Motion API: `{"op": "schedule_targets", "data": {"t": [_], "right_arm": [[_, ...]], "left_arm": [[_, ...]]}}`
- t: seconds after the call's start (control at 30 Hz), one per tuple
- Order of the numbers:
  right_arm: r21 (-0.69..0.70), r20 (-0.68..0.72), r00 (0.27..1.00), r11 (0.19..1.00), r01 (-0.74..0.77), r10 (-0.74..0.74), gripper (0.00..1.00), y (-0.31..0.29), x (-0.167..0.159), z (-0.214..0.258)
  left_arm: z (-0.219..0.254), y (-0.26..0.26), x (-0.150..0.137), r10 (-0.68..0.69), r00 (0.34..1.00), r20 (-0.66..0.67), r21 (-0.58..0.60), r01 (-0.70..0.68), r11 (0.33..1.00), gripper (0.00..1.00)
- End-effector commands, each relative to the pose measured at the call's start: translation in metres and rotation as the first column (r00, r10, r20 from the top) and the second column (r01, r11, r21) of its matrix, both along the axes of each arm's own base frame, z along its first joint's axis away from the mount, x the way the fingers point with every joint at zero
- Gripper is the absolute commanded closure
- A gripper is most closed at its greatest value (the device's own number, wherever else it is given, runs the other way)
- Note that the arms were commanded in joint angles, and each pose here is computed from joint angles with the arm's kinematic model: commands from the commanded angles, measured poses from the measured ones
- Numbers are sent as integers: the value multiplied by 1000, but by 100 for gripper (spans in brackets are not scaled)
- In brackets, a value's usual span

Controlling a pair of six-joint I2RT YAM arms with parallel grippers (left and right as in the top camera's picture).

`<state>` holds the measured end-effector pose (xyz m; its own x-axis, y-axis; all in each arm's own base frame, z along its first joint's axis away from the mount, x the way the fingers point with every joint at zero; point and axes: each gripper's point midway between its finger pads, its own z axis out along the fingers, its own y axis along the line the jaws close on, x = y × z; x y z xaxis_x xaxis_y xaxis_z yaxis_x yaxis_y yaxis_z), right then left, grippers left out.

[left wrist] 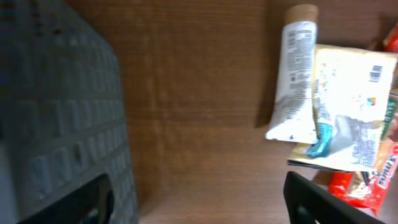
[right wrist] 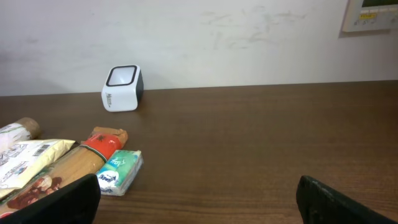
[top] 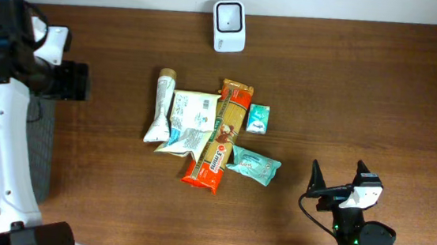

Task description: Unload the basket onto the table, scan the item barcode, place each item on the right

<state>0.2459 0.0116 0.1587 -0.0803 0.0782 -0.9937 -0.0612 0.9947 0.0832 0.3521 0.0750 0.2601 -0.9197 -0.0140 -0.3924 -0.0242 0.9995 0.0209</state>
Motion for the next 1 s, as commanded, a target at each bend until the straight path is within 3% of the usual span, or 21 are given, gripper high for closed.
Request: {"op": "schedule_targets", "data": {"t": [0.0,0.17,0.3,0.57,0.97], "right_arm": [[-1,-5,1000,1000,16,-16,1,-3,0,-3],[-1,-5,1000,1000,16,-16,1,-3,0,-3],[-1,-5,1000,1000,15,-15,1,-3,0,-3],[-1,-5,1000,1000,15,-15,1,-3,0,-3],[-1,-5,1000,1000,15,-15,1,-3,0,-3]], "left_arm": [[5,5,-3,-36,999,11,26,36,999,12],[-2,9,-7,-52,998,-19,51,53,997,12],[-2,27,-11,-15,999,-44,151,22,988,12],[3,33,-2,-197,979,-54,248,205,947,8],[6,60,-3,-131,991,10,206,126,970,11]]}}
